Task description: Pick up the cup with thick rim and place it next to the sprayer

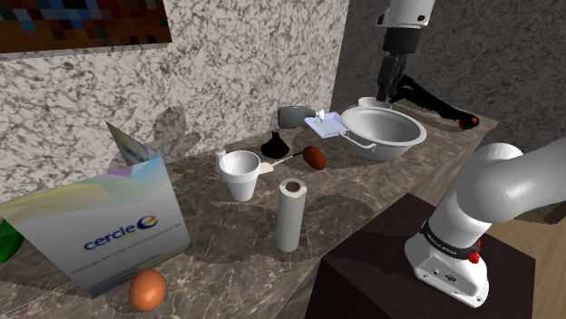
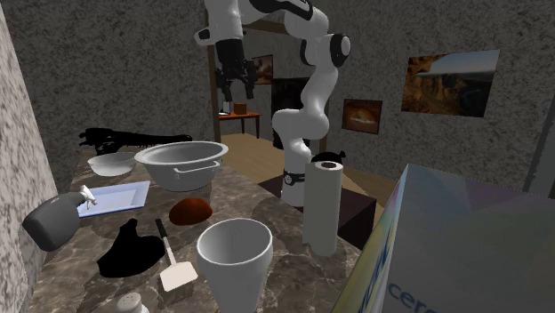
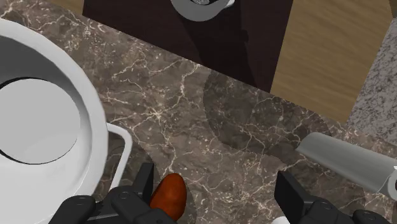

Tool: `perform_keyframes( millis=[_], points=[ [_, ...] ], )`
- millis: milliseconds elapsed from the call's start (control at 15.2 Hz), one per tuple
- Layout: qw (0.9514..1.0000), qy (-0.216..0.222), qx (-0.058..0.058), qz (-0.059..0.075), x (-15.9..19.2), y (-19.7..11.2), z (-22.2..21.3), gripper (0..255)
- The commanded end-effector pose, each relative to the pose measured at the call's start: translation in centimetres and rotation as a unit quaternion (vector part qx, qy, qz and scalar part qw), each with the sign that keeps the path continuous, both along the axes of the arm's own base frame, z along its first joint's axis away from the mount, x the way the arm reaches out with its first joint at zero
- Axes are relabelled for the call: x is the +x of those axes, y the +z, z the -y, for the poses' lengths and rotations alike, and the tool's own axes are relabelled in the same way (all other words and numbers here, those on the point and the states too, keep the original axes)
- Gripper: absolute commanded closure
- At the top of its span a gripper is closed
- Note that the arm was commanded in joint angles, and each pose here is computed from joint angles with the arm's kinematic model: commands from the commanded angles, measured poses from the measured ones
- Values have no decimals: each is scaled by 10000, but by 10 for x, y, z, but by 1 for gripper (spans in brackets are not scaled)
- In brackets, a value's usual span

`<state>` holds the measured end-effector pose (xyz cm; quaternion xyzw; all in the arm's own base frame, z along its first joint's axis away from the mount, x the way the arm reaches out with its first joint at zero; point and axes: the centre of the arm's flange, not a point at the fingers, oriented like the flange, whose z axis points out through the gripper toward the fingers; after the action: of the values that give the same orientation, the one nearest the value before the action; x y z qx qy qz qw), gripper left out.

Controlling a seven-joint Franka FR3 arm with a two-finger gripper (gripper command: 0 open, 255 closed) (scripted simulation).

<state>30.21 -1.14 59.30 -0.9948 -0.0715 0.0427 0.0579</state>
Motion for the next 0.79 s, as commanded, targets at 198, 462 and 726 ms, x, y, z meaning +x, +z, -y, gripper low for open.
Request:
perform_keyframes(
  millis=[198,462,726],
  points=[
    [10000,-37,-22,64,20,-19,-27,0],
    [9998,-86,-51,148,48,-44,-63,0],
    [9996,-135,-80,233,76,-69,-98,0]
  ],
)
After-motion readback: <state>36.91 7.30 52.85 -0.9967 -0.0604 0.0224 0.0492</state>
